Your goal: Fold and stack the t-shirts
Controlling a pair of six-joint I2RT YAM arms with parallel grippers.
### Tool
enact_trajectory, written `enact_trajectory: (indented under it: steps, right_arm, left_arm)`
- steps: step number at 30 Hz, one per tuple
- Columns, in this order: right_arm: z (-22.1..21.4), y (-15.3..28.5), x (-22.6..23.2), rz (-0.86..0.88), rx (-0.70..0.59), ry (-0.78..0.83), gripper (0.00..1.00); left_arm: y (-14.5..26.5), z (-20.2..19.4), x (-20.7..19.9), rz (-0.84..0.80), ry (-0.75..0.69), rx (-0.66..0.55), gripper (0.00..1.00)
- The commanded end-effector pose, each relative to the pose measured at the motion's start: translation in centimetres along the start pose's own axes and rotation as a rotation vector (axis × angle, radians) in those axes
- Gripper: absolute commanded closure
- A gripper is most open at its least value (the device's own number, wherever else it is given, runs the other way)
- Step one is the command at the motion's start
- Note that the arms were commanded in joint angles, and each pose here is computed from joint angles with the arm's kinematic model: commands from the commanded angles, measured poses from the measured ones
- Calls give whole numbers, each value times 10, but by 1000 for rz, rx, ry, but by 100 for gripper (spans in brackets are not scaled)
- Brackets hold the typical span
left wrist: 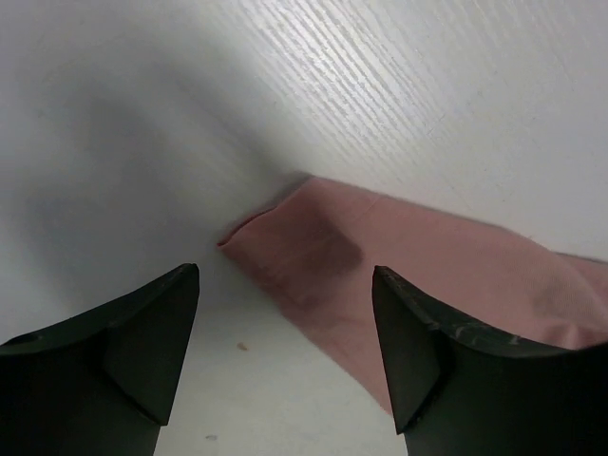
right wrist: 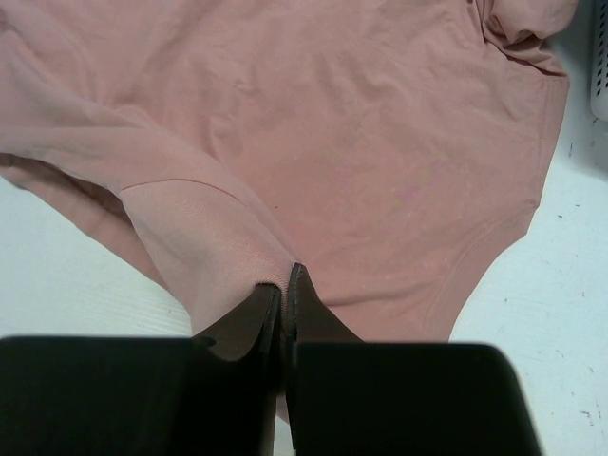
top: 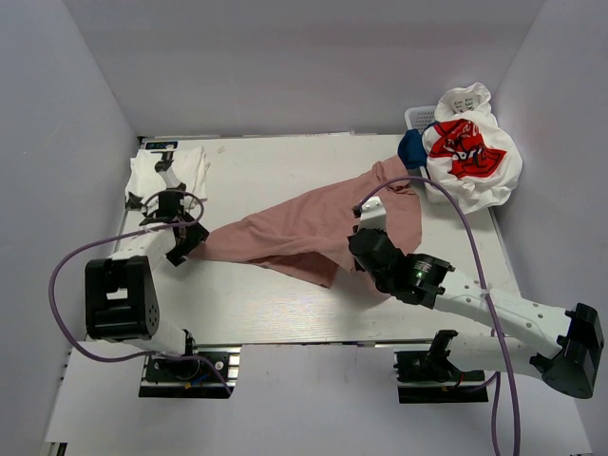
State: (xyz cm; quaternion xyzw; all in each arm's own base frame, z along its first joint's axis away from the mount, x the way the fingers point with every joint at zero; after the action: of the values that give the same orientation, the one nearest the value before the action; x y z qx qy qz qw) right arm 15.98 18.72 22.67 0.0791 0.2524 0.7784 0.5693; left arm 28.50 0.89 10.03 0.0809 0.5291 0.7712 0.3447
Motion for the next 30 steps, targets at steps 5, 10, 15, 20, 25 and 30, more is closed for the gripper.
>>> enact_trajectory:
  steps: [5,10,15,20,25,30]
  right_arm:
    - [17,-5,0,18,-54,-41,100]
    - [16,-8,-1,31,-46,-45,100]
    - [15,-9,-6,13,-46,-55,100]
    - [33,-2,-21,-56,-121,-98,100]
    - [77,23,-42,-131,-239,-137,100]
    - [150,69,-63,-109,-405,-139,100]
  left_arm:
    - [8,-12,10,7,-3,18,22]
    - [-13,-24,9,36,-44,71,26]
    - [-27,-21,-3,49,-44,82,75]
    - [2,6,-31,-79,-49,-13,100]
    - [94,56,-62,-319,-17,-223,100]
    - [199,84,-66,-540,31,-413,100]
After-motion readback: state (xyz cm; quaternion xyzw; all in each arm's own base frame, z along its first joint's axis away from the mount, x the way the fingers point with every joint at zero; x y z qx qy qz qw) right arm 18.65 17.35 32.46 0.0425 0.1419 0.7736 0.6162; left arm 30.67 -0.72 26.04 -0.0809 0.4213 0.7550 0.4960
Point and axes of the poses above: each gripper's point midway between its finger pads, its own y axis back along the fingers, its own x axis along the line the jaws close on, z = x × y, the point moved 8 cm from there along y, back along the fingers, and after that the axes turned 6 degrees about y, right-handed, at the moved point
